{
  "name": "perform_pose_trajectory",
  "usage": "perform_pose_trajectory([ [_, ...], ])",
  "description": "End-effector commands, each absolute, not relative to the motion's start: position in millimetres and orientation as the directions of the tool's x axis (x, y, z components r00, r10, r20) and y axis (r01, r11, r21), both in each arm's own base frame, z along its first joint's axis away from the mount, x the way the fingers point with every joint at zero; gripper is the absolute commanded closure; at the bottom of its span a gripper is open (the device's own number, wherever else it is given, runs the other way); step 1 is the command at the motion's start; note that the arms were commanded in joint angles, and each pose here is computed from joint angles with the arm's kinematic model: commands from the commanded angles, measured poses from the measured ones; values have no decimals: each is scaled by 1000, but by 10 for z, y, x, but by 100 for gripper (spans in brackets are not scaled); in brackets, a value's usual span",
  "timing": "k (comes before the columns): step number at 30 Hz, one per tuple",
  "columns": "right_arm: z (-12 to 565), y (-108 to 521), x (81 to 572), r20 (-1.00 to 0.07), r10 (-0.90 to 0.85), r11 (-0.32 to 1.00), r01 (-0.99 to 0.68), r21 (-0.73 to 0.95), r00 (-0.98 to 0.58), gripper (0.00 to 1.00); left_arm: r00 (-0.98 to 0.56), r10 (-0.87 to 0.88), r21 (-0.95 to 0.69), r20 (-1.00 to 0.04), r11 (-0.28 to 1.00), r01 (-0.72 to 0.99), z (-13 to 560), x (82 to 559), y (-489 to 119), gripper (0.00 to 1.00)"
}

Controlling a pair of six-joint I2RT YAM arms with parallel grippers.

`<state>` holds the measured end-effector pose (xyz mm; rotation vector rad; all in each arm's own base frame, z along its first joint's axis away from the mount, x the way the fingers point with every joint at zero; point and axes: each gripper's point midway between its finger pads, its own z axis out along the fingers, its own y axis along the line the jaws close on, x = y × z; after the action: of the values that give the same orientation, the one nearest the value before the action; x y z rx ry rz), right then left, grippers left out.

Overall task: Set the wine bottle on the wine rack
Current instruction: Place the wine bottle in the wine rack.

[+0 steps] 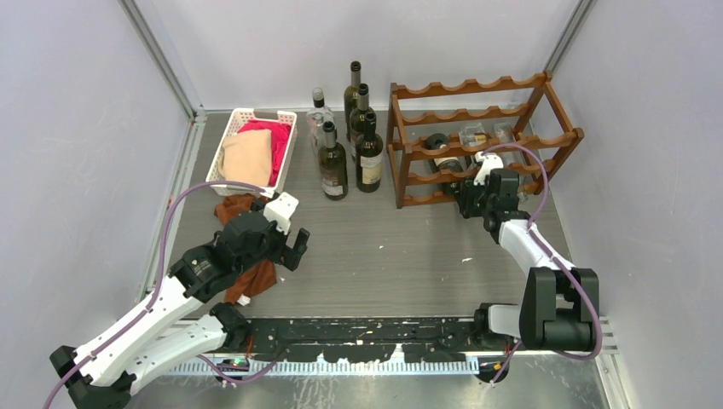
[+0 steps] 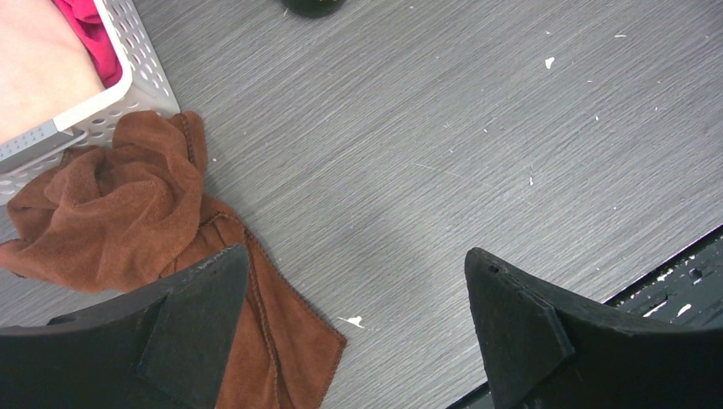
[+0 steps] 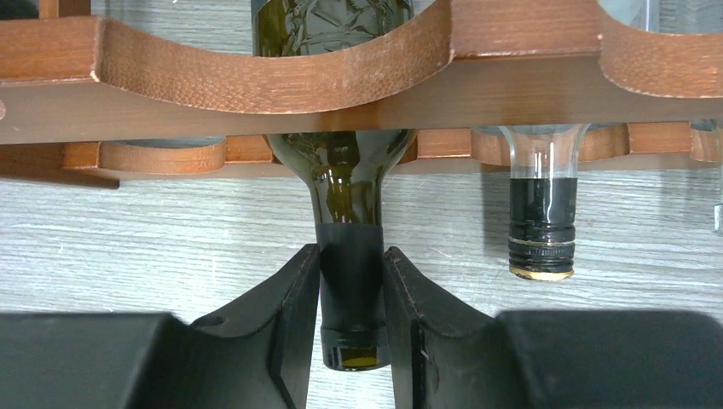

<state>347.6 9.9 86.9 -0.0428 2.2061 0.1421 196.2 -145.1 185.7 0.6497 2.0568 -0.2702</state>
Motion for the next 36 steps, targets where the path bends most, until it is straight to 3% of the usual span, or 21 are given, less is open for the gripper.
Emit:
perform_pose_trajectory([
  [1,910,75,3368,-783,-8,993,-98,67,-622,62,-385,316,55,-867,829,557,1984,1999,-1502,4],
  [10,825,-16,3340,-750,-21,997,-68,32,-662,51,-382,313,56,-870,831,554,1996,1999,-1494,4],
  [13,831,-25,3356,-752,-18,998,-62,31,-659,51,-382,313,55,-869,830,555,1994,1998,-1496,4],
  [15,831,-16,3370,-755,-13,997,-62,37,-655,55,-382,316,55,-868,828,558,1990,1995,-1501,4],
  [21,778,50,3362,-740,1,994,-78,72,-672,85,-382,315,55,-869,828,558,1991,1996,-1502,4],
  [27,630,186,3251,-696,17,984,-113,141,-718,93,-384,317,57,-867,829,557,1984,2000,-1500,4],
  [36,468,333,3094,-602,79,965,-90,246,-795,94,-389,322,59,-863,829,556,1970,2013,-1504,5],
])
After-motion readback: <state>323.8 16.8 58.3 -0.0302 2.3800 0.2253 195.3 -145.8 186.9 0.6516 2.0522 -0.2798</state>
